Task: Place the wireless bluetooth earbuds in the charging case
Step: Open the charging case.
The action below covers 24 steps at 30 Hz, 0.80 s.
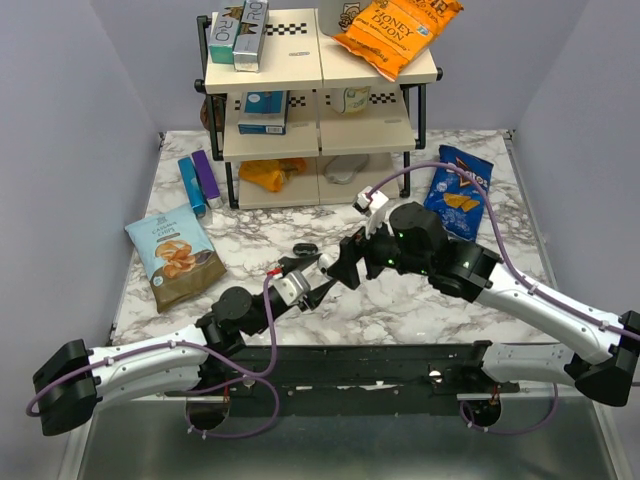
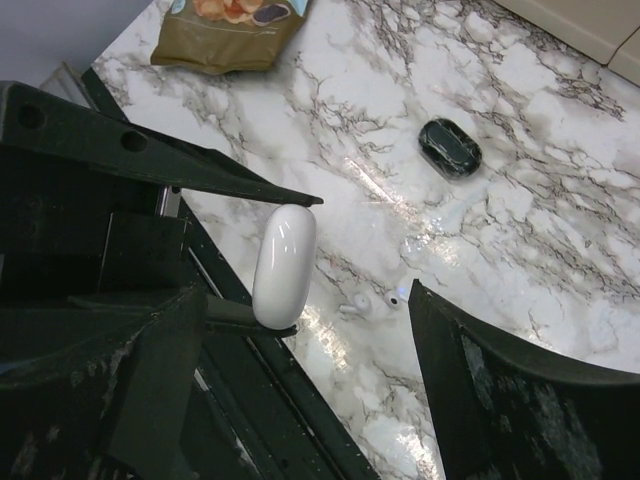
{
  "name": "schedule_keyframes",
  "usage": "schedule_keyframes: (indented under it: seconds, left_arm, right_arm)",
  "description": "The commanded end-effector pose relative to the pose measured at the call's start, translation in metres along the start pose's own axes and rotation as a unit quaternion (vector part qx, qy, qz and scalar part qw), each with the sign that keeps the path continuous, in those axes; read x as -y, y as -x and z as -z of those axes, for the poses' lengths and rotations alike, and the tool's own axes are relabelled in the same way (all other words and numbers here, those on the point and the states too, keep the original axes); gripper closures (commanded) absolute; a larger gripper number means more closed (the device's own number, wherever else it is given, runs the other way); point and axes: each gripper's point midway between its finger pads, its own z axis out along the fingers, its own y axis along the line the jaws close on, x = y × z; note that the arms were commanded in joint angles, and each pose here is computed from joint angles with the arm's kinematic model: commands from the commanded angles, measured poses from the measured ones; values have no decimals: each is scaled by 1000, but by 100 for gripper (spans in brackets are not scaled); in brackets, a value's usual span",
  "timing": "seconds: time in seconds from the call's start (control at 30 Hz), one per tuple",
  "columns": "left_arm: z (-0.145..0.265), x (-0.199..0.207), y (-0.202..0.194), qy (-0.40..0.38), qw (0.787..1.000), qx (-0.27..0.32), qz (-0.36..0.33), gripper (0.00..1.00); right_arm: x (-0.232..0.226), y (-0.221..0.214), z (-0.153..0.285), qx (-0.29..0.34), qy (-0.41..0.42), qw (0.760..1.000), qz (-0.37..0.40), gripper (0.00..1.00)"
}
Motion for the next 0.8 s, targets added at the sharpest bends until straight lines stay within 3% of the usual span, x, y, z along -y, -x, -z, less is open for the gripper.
schedule_keyframes:
  seconds: [0.0,0.77]
  left_arm:
    - [-1,-2,16,5,1000,23,-9,100]
    - [4,-4,18,15,999,27,-17,100]
  right_arm:
    - [-1,13,-5,9,-4,1000,5,11]
    - [30,14,6,23,-93,995,-14,22]
